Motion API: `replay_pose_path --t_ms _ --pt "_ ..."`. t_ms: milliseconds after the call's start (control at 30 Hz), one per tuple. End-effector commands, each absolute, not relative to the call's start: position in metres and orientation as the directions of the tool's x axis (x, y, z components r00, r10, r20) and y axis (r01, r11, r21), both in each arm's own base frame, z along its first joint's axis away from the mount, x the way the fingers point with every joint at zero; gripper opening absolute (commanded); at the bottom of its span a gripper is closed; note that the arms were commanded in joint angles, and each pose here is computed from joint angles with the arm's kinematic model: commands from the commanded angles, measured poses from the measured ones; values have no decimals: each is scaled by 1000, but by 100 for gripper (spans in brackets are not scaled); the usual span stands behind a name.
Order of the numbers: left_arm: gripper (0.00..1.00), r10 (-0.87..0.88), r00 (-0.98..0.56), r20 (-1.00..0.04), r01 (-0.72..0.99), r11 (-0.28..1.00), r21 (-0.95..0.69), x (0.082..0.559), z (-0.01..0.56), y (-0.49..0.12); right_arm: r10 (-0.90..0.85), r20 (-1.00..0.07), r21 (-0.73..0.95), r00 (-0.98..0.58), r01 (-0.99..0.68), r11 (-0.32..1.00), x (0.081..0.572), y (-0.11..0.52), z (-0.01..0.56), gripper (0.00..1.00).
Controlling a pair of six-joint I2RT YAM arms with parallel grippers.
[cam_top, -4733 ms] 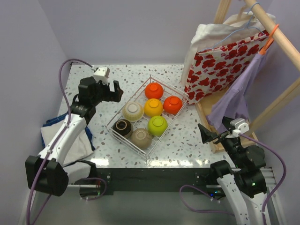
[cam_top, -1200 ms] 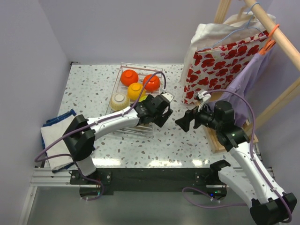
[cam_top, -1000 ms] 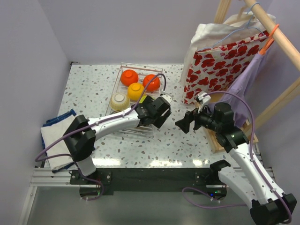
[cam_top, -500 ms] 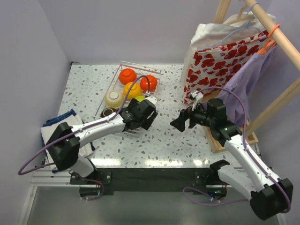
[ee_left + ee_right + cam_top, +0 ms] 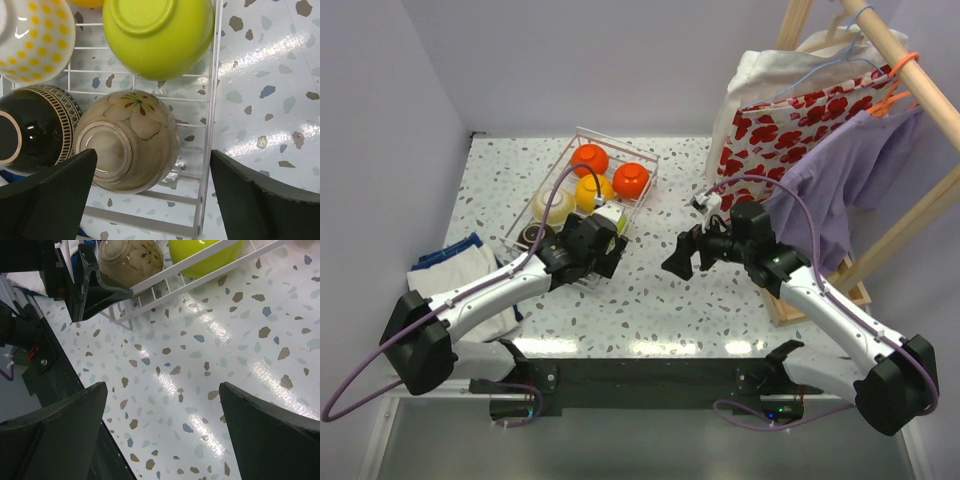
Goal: Unload the bowls from the dish rack
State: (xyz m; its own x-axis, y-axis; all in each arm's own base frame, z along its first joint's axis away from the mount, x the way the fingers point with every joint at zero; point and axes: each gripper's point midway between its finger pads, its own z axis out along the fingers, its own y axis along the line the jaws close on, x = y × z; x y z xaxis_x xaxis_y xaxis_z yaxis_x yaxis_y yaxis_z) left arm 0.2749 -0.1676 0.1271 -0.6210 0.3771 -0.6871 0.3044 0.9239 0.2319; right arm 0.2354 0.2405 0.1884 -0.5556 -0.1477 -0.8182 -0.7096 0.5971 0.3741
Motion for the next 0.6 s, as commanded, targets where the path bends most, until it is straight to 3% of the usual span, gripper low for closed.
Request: replay_pose_path --t_ms 0,233,567 --pt "100 327 -595 -734 172 944 282 292 143 -134 -110 -866 338 -488 -733 590 252 255 217 99" --pt "100 302 -577 -759 148 952 266 304 155 -127 -138 -866 320 -480 -745 585 256 265 216 99" --pt "100 219 -433 -875 207 968 140 315 217 -153 -153 -885 264 -440 -744 613 262 264 219 99"
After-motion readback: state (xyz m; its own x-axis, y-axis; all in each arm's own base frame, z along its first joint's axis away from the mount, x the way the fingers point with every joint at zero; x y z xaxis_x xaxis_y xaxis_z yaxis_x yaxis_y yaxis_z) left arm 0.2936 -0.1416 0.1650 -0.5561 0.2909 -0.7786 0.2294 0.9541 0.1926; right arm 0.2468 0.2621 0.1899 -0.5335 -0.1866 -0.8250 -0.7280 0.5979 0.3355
